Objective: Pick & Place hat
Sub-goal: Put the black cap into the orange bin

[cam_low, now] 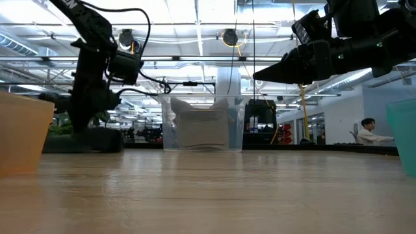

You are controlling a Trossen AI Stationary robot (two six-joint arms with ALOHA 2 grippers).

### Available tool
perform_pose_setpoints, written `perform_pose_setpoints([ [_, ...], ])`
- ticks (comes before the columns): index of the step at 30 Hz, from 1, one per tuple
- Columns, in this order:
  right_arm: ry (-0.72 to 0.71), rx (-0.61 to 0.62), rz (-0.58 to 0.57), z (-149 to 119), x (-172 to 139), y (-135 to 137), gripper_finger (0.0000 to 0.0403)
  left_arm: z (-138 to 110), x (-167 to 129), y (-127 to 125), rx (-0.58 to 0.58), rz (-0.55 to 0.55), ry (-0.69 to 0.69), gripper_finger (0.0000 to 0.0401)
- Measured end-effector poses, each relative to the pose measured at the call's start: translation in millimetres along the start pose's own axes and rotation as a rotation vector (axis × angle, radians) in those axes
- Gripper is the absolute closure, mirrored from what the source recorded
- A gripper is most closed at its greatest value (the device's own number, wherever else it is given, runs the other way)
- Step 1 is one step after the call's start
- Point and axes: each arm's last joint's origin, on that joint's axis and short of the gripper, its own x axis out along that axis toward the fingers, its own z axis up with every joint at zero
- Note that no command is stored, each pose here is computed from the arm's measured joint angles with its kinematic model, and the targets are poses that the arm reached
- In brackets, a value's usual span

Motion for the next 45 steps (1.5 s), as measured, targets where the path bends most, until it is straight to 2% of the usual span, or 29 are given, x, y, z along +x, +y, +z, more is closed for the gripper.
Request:
perform_pose_setpoints([
  [3,0.000,0.000,0.000,0.0,0.0,0.0,0.0360,3.5,-15.9,-5.3,0.008,0.001,0.053,0.0377],
  [6,0.000,0.001,0.000,0.0,0.0,0.0,0.0360,8.4,-41.9,-7.3,-0.015,0.027,0.076,0.0392],
  [12,-0.001,0.002,0.003,0.1,-0.1,0.5,0.0360,12.2,-101.7,-9.9,-0.190,0.063,0.039,0.0383],
  [16,-0.001,0.006,0.003,0.1,-0.1,0.5,0.0360,10.0,-137.3,-14.3,-0.372,0.049,-0.018,0.0393],
  [19,-0.001,0.010,0.003,0.1,-0.1,0.5,0.0360,12.0,-157.9,-19.3,-0.569,-0.047,-0.147,0.0392],
  [22,0.000,0.010,0.005,0.0,-0.1,0.6,0.0360,13.4,-178.0,-27.4,-0.688,-0.183,-0.248,0.0384],
  [27,0.005,0.020,0.006,-0.5,-0.1,0.7,0.0360,20.0,-197.7,-44.4,-0.832,-0.231,-0.302,0.0395],
  [31,0.005,0.017,0.006,-0.5,-0.1,0.7,0.0360,26.1,-204.1,-64.8,-0.821,-0.275,-0.302,0.0386],
  [36,0.003,-0.006,0.005,-0.2,-0.1,0.6,0.0360,32.1,-211.0,-93.7,-0.810,-0.331,-0.293,0.0395],
  [40,-0.001,-0.028,0.002,0.1,0.0,0.0,0.0360,34.1,-215.6,-117.6,-0.872,-0.368,-0.269,0.0385],
  [45,-0.012,-0.028,-0.001,1.1,0.0,-0.2,0.0360,33.4,-220.9,-151.2,-0.946,-0.395,-0.240,0.0395],
])
